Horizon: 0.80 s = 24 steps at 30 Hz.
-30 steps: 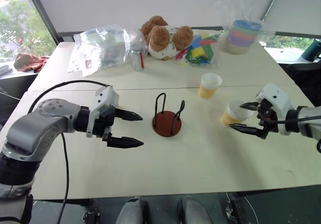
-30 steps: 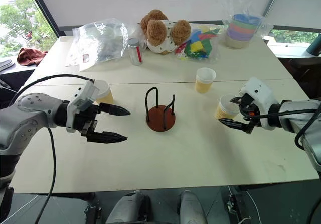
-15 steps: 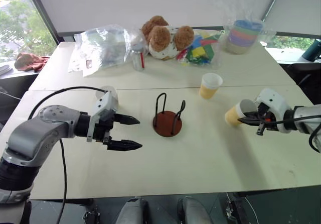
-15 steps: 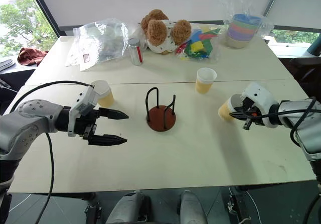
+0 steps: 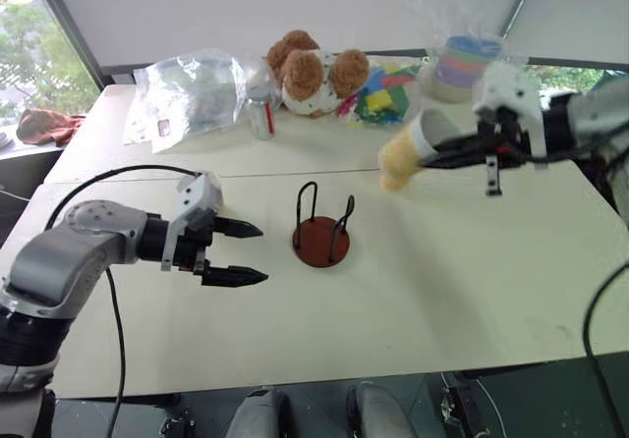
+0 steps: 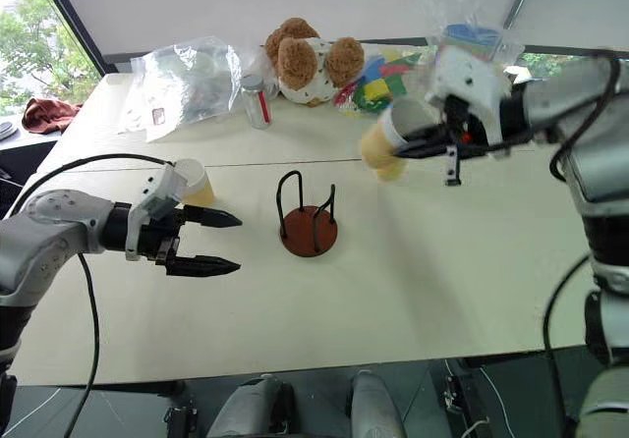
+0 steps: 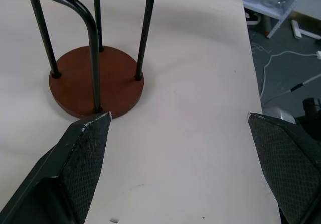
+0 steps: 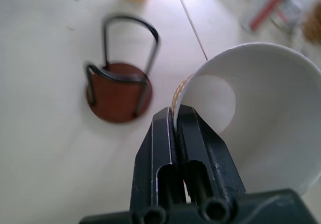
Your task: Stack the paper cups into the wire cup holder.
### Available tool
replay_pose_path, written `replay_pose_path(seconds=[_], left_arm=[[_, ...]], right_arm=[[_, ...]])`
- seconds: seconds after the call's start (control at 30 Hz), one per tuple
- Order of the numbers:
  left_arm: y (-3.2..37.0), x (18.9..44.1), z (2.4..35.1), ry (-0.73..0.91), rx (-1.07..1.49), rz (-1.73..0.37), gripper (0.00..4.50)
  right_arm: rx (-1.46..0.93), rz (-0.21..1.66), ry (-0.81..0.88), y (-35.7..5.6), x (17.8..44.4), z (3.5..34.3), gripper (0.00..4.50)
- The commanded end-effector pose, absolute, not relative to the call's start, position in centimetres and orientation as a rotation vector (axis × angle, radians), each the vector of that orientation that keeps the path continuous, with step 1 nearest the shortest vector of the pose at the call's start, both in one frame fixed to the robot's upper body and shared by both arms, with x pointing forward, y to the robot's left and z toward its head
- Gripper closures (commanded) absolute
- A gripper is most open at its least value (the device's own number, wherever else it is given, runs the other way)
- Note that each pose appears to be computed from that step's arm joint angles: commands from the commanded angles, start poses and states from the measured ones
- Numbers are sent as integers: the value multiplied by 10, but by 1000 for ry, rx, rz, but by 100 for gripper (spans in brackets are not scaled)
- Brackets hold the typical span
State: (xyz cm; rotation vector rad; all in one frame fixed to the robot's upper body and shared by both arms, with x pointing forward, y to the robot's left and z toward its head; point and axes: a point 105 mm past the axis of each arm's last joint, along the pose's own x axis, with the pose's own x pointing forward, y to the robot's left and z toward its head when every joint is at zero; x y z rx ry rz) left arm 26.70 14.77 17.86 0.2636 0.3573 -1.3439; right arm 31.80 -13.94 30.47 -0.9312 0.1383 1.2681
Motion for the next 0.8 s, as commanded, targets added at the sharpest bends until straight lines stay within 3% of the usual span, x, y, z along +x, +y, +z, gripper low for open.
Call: replay_pose_path(seconds=[0.03, 0.8], left_arm=[[147, 265, 181, 329, 283, -1330, 0], [143, 259, 181, 271, 229, -1226, 0]], right_arm=[[-949, 1393, 149, -124, 315, 312, 445], [-1061, 1637, 118, -74, 316, 293, 445]])
